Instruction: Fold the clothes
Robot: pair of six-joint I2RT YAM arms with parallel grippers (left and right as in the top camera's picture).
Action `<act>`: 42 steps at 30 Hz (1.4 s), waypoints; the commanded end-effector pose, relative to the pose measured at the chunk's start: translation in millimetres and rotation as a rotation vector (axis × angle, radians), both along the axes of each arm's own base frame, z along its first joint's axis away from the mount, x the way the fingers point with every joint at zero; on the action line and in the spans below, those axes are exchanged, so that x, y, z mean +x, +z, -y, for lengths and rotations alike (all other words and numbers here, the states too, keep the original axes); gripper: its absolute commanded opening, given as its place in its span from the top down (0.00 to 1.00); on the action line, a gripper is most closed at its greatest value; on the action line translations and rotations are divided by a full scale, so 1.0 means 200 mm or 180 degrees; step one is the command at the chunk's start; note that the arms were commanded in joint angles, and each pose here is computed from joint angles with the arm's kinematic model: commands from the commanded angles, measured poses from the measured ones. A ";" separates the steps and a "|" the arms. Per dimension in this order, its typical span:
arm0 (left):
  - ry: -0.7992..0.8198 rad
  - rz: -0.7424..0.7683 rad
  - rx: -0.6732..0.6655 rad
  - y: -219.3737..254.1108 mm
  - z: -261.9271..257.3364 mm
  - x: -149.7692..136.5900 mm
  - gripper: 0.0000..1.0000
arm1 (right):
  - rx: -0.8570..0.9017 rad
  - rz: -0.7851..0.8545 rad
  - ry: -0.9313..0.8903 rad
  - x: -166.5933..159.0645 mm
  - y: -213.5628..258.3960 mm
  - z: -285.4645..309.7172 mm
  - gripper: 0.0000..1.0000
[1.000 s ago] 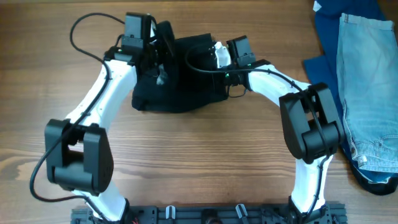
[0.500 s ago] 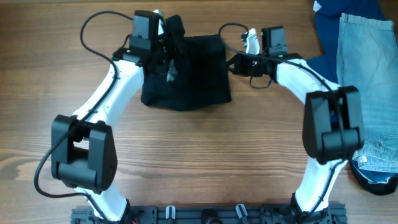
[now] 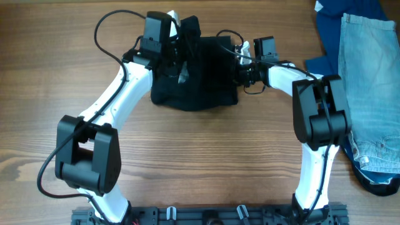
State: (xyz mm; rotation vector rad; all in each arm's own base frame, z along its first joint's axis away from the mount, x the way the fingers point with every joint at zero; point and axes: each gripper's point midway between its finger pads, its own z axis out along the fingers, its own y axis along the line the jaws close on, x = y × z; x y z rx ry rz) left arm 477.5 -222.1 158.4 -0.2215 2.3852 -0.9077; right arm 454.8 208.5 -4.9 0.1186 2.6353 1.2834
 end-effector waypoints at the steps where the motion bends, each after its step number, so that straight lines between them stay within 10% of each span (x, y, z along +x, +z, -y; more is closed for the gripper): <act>1: -0.0470 0.0188 -0.0351 0.14 0.23 -0.06 0.96 | -0.0222 -0.0464 -0.0103 -0.11 -0.30 0.03 0.96; 19: -0.0162 0.0078 0.0135 -0.02 0.25 -0.08 0.96 | 0.0413 0.0152 -0.0165 0.11 0.10 0.12 0.96; 20: -0.0165 0.0080 0.0138 -0.02 0.25 -0.08 0.88 | 0.0441 0.0299 -0.0226 0.15 0.21 0.18 0.96; 21: -0.0162 0.0084 0.0147 -0.02 0.25 -0.08 0.59 | 0.0476 0.0397 -0.0247 0.17 0.29 0.21 0.95; 22: -0.0161 0.0087 0.0147 -0.02 0.25 -0.08 0.06 | 0.0507 0.0505 -0.0274 0.19 0.37 0.25 0.96; 23: -0.0161 0.0087 0.0147 -0.02 0.25 -0.08 0.00 | 0.0515 0.0590 -0.0314 0.20 0.44 0.28 0.96; 30: 0.0018 0.0270 0.0157 0.14 0.06 -0.02 0.00 | 0.0572 0.1074 -0.0402 0.21 0.81 0.48 0.91; 42: -0.0951 0.0128 0.1420 -0.24 -0.27 -0.12 0.00 | -0.0500 0.0596 -0.0351 0.07 0.45 0.47 0.34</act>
